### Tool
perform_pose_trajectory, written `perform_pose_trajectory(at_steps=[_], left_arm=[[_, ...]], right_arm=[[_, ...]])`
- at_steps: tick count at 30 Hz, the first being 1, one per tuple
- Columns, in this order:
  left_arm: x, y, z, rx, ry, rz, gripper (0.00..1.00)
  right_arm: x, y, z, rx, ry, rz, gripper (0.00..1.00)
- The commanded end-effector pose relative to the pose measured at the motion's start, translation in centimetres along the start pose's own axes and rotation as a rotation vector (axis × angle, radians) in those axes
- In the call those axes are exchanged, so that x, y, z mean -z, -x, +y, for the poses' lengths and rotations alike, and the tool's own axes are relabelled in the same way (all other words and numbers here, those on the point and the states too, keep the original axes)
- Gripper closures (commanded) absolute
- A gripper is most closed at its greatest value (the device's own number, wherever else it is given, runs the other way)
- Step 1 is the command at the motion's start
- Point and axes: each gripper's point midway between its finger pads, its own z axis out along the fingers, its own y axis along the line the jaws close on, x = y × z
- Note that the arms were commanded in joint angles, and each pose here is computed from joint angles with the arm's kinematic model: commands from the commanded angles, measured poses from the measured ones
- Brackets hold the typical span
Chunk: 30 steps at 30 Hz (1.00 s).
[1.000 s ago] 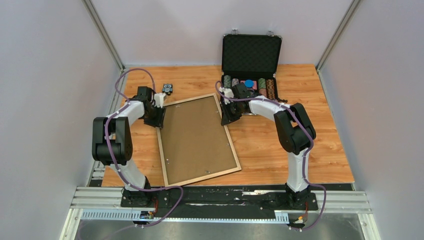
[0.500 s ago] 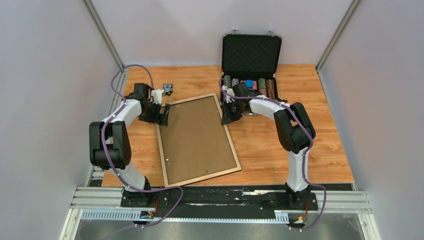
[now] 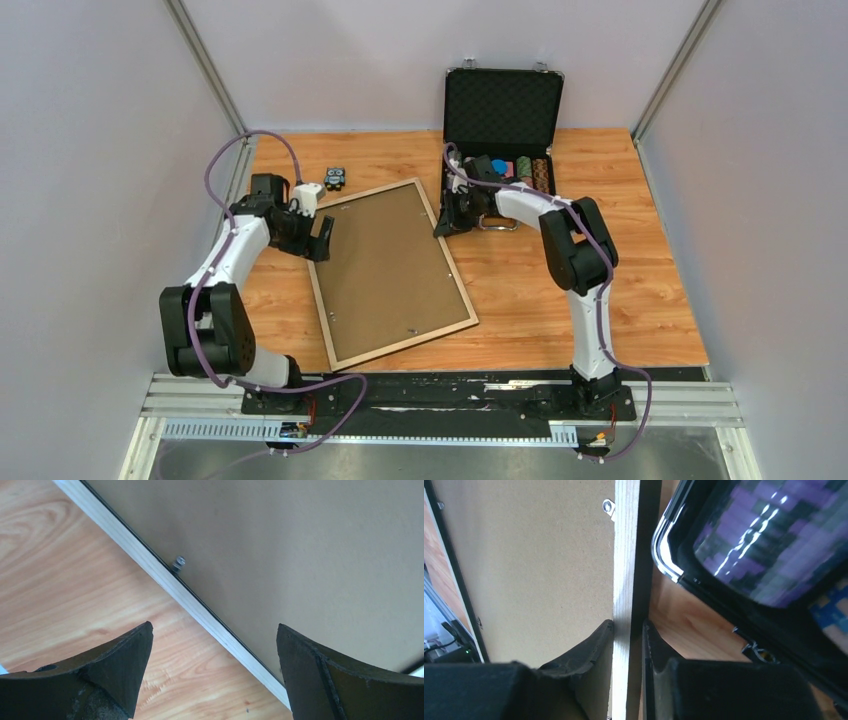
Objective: Put the photo into the frame
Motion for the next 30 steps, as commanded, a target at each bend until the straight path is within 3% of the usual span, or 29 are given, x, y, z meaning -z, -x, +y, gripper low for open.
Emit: perform_pose_trajectory(at_steps=[1, 16, 23, 30], left_arm=[[1.3, -1.0, -2.0, -0.091, -0.089, -0.010, 0.00], [-1.4, -4.4, -1.4, -0.063, -0.057, 0.074, 0.03], [-3.7, -3.9, -1.5, -0.008, -0.117, 0.105, 0.29], [-4.8, -3.6, -1.6, 0.014, -0.142, 0.114, 0.47]], right_arm=[[-0.3, 3.8, -0.3, -0.051, 0.014, -0.109, 1.00], [0.2, 7.0, 0.1, -0.128, 0.041, -0.207, 1.00], [0.7, 5.8, 0.5, -0.098, 0.068, -0.181, 0.92], [1.1, 4.7, 0.7, -0.069, 0.078, -0.162, 0.80]])
